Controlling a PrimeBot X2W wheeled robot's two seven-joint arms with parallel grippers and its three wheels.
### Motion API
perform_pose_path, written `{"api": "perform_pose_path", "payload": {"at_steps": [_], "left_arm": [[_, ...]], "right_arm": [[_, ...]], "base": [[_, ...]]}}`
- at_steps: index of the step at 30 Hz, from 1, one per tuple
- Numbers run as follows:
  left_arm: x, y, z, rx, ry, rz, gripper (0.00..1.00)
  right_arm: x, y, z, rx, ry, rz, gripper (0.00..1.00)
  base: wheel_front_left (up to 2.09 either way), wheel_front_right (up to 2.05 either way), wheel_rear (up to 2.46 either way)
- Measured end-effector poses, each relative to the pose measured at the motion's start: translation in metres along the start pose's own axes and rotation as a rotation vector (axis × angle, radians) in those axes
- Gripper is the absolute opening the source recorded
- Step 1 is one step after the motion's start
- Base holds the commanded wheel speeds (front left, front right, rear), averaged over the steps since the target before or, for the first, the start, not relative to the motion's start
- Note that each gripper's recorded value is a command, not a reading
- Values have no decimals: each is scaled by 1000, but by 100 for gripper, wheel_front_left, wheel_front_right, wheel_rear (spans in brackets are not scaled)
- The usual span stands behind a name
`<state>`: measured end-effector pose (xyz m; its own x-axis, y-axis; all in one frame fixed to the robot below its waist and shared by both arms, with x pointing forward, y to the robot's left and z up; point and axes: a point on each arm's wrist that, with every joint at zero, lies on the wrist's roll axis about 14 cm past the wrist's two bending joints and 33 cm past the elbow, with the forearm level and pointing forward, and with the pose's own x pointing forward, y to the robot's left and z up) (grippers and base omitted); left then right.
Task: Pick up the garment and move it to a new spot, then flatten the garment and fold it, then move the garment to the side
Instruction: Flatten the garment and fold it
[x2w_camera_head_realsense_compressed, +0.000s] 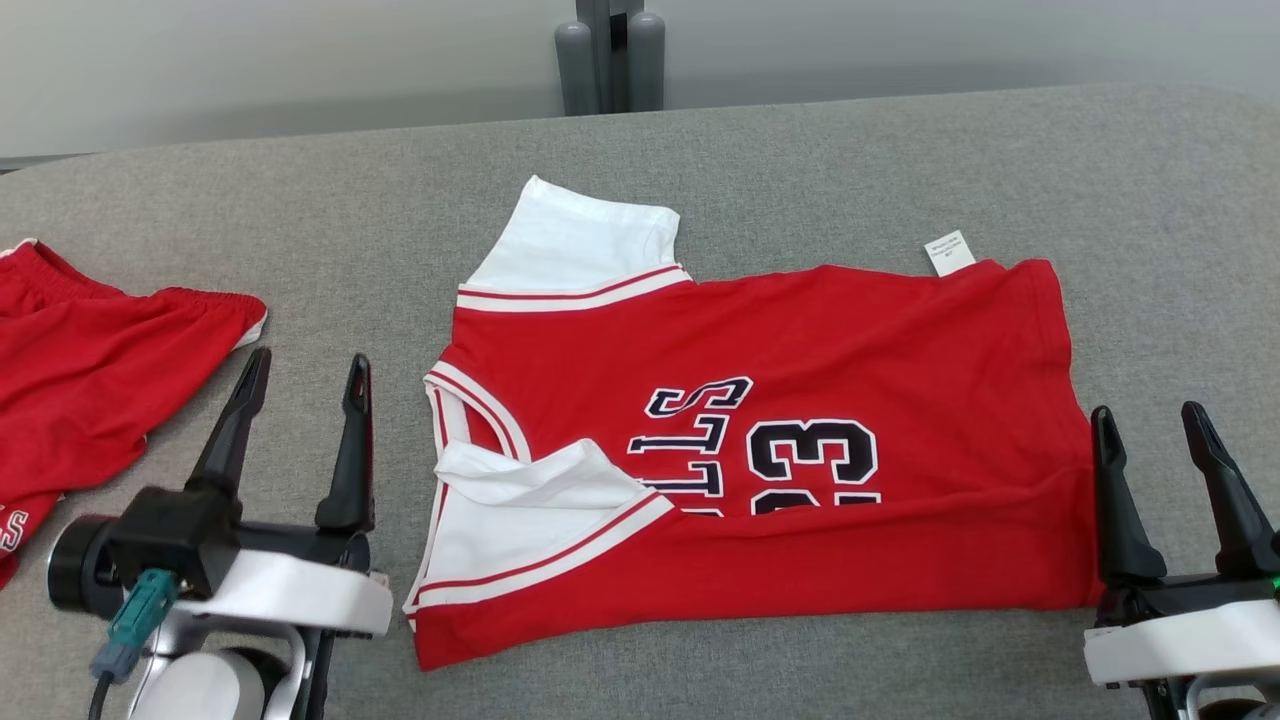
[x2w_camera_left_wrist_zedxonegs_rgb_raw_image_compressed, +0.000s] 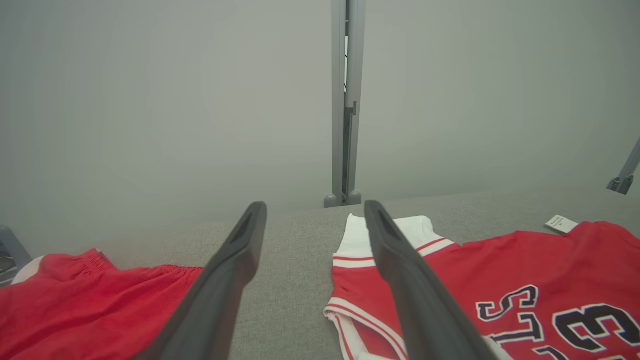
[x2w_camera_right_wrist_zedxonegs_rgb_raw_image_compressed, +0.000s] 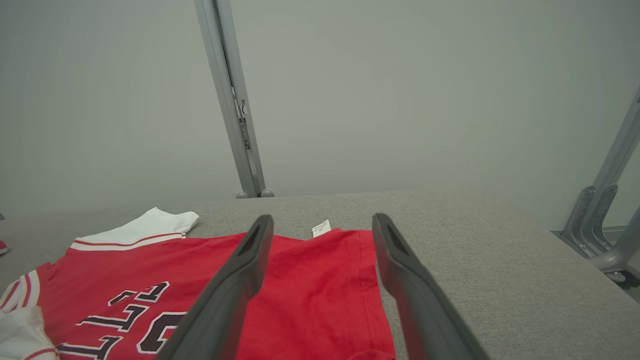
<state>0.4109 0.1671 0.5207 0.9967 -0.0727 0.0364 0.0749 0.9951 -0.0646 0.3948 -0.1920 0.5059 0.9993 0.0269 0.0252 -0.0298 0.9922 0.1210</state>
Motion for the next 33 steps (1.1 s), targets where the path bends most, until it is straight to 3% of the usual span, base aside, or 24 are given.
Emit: {"api": "perform_pose_path", "payload": {"at_steps": [11, 18, 33], "left_arm": [[91, -52, 37, 11, -43, -266, 100], [153, -81, -24, 67, 186, -400, 100], [213, -90, -168, 66, 549, -403, 100]], "right_arm": [[8, -4, -13, 29, 27, -15, 100], [12, -20, -34, 58, 55, -68, 100], [6, -50, -91, 76, 180, -170, 100]], "base": [[0, 0, 0], [0, 0, 0], [0, 0, 0]]}}
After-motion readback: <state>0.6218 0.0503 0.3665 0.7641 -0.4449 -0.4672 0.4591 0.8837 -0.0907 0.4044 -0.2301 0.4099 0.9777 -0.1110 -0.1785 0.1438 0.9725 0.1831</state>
